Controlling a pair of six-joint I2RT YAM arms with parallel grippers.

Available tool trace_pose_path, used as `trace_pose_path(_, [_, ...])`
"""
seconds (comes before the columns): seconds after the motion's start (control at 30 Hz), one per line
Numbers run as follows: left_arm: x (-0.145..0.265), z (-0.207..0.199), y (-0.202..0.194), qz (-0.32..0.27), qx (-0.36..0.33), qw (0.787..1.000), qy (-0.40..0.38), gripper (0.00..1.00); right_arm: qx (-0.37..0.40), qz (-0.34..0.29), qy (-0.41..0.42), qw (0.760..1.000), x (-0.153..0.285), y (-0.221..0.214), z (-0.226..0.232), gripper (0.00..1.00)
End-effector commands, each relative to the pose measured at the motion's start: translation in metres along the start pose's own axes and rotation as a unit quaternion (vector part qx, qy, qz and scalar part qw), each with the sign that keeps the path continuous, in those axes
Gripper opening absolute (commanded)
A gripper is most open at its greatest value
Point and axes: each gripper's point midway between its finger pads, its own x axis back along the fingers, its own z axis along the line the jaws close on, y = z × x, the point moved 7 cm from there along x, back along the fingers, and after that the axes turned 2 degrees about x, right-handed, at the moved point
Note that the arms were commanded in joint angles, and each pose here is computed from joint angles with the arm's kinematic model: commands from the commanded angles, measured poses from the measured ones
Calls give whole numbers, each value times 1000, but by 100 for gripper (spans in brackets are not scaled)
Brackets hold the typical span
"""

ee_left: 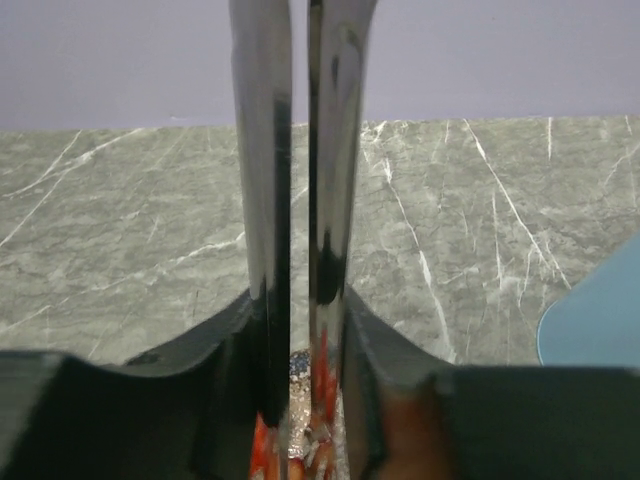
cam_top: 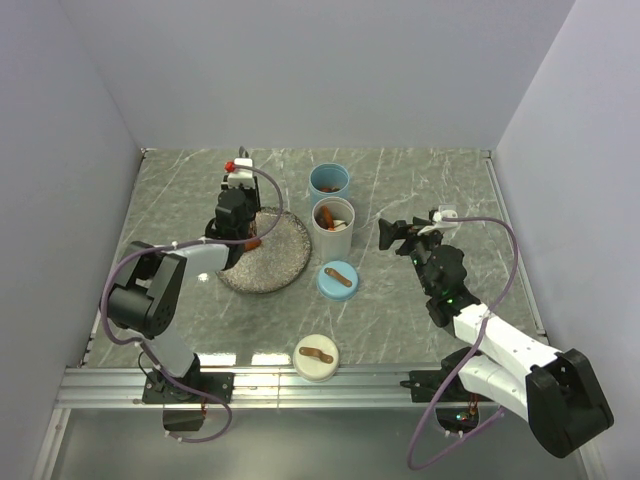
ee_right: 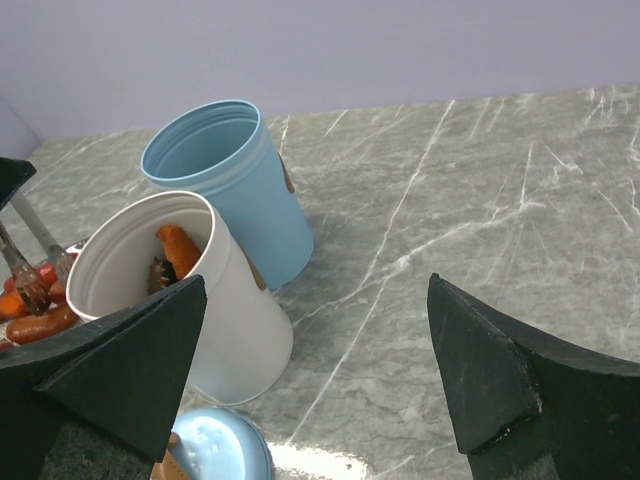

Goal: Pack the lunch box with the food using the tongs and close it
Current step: Pick up the food using the clamp, then place the food into the lunch box

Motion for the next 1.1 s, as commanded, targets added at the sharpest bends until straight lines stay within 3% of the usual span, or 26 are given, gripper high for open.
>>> trace_pose_path(0.0, [-9,-5,14,-27,21,999,-2,34,1,-31,4,1000,-6,18,2,98])
trace_pose_path(0.17, [-7,-8,23,-38,26,999,-21,22,2,-30,4,1000,-6,17,2,98])
trace_pose_path(0.4, [-2,-26,58,-71,31,995,-66,21,1,-31,3,1000,-6,17,2,97])
trace_pose_path(0.6, [13,-71,112,-124,5,985,-121,21,2,-31,0,1000,-5,17,1,97])
trace_pose_path(0.83, [51,-132,177,-181,24,952,-246,22,-1,-35,-1,999,-3,18,1,97])
trace_pose_path(1.07, [71,-158,174,-173,26,940,-294,23,-2,-39,-1,999,-1,19,0,97])
